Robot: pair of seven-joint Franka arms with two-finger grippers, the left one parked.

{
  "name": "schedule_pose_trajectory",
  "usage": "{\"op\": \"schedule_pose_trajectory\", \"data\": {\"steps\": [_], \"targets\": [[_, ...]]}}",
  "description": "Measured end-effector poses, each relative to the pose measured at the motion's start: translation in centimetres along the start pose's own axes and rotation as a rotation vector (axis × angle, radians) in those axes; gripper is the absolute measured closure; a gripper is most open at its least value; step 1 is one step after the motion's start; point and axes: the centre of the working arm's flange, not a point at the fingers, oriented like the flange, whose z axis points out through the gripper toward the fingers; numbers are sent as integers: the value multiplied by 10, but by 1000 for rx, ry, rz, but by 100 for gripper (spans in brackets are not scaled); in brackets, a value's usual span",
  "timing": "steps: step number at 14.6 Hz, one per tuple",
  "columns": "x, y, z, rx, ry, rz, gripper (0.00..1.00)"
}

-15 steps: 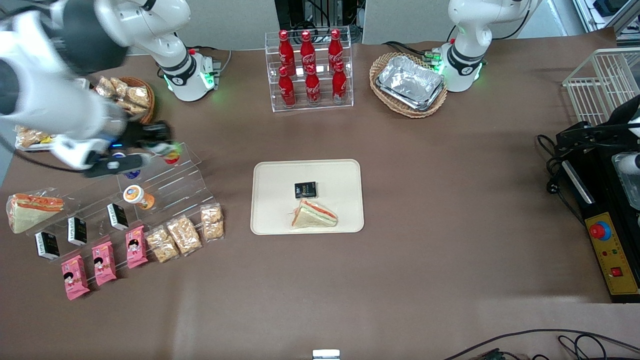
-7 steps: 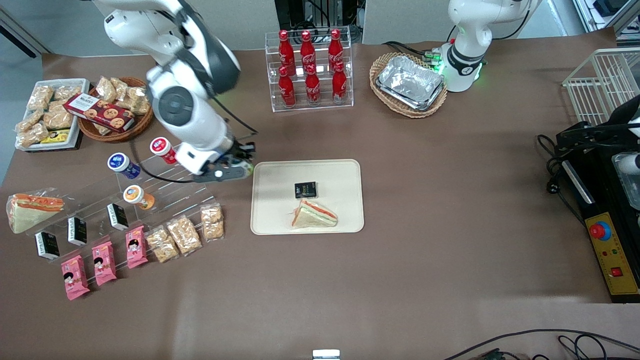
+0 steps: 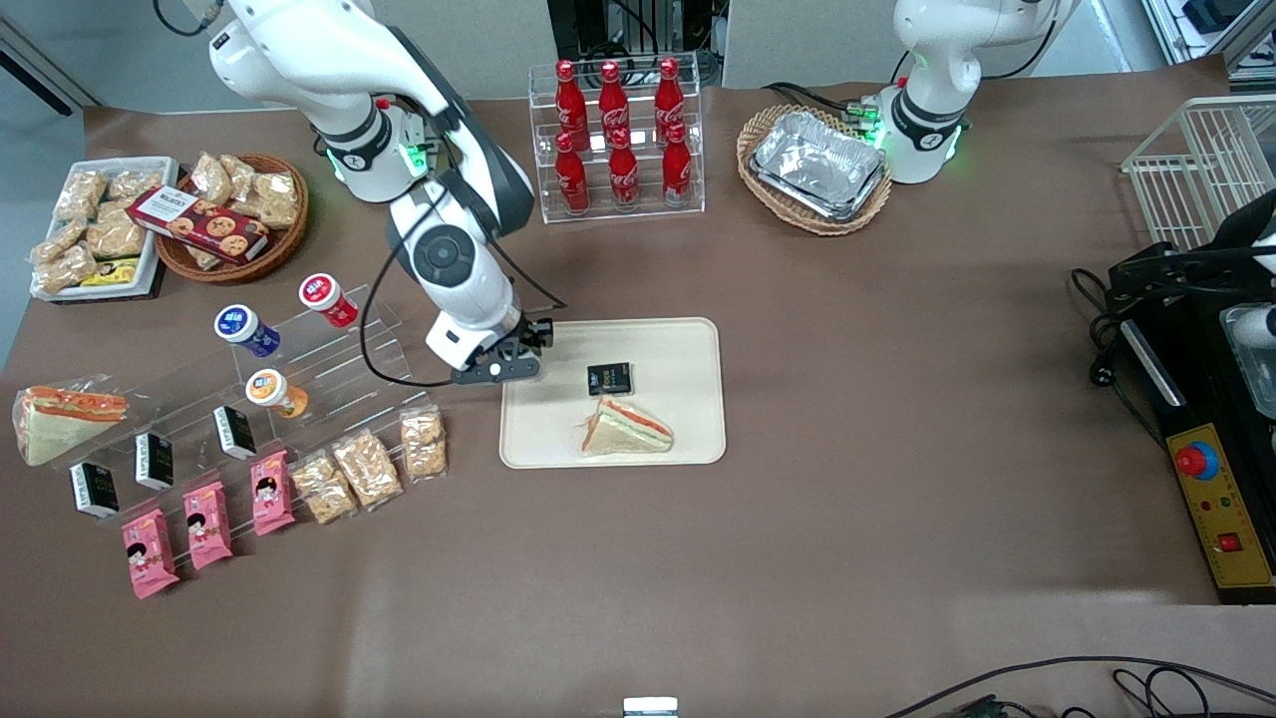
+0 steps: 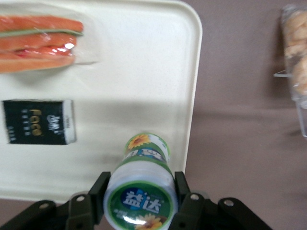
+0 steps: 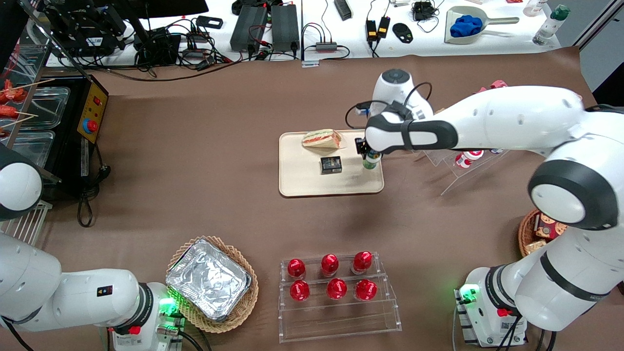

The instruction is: Place green gum on tray

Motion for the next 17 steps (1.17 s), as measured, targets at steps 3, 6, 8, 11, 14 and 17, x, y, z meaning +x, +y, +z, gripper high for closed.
{"op": "schedule_pose_trajectory", "data": {"steps": [3, 6, 8, 11, 14, 17], "targets": [[1, -1, 25, -9, 3, -2, 41], [2, -1, 30, -11, 3, 0, 40], [2, -1, 30, -10, 5, 2, 24], [6, 3, 24, -7, 15, 14, 1], [26, 36, -10, 10, 30, 66, 0], [43, 98, -69, 31, 12, 70, 0]]}}
